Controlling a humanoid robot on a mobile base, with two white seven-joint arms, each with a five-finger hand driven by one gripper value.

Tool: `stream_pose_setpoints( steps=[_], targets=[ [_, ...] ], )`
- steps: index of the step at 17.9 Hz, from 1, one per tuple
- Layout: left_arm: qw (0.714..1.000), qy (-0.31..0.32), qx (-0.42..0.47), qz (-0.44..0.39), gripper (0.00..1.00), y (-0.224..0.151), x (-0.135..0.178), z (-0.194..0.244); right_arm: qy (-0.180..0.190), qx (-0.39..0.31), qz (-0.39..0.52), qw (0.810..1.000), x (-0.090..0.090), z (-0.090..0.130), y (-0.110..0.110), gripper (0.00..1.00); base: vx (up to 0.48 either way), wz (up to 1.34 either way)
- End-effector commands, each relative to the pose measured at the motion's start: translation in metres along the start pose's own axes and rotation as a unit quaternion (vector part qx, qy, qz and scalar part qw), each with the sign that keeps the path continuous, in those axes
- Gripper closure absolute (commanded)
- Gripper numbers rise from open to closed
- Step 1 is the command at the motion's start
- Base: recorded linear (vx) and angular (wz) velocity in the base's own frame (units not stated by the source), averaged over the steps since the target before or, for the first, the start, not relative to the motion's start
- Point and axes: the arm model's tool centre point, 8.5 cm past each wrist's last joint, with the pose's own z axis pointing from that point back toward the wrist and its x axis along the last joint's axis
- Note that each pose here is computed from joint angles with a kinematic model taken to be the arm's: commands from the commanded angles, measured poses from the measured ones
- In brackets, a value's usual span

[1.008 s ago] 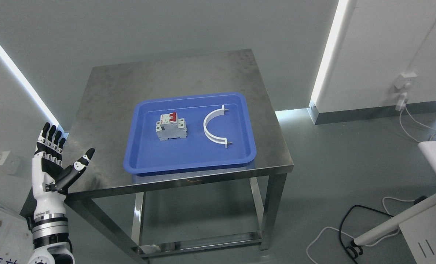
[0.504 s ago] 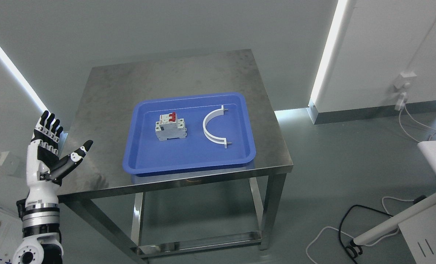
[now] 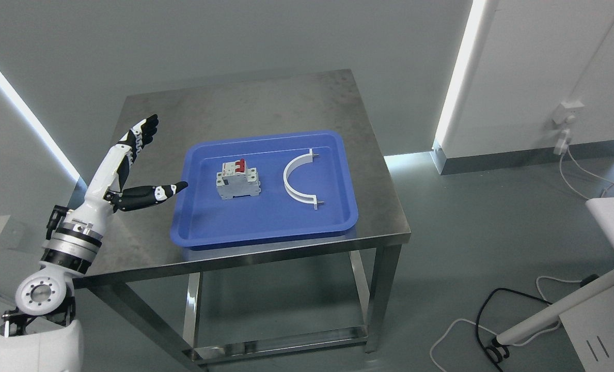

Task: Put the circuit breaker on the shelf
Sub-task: 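Reach the left hand toward the grey circuit breaker in the blue tray, then close the left hand around the circuit breaker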

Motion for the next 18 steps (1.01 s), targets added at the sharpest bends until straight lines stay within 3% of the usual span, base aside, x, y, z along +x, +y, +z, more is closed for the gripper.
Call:
stream_pose_setpoints(
  steps=[1,4,8,13,18],
  targets=[
    [0.988,0.087,-0.109,-0.066,0.01,-0.026,-0.023,-0.03,0.028,-0.011,0.001,1.0,-0.013,0.001,-0.012,0.0,0.0,0.0],
    [0.975,0.094,-0.195,-0.053,0.01,-0.073,-0.016,-0.044,0.028,-0.011,0.001,1.0,-0.013,0.001,-0.012,0.0,0.0,0.0],
    [0.975,0.096,-0.193,-0.048,0.01,-0.07,0.02,-0.085,0.028,-0.011,0.001,1.0,-0.013,0.001,-0.012,0.0,0.0,0.0],
    [0.961,0.114,-0.235,-0.091,0.06,-0.093,0.017,-0.088,0.028,-0.011,0.002,1.0,-0.013,0.001,-0.012,0.0,0.0,0.0],
    [0.956,0.157,-0.219,-0.116,0.16,-0.08,-0.004,-0.086,0.028,-0.011,0.002,1.0,-0.013,0.001,-0.012,0.0,0.0,0.0]
  ],
)
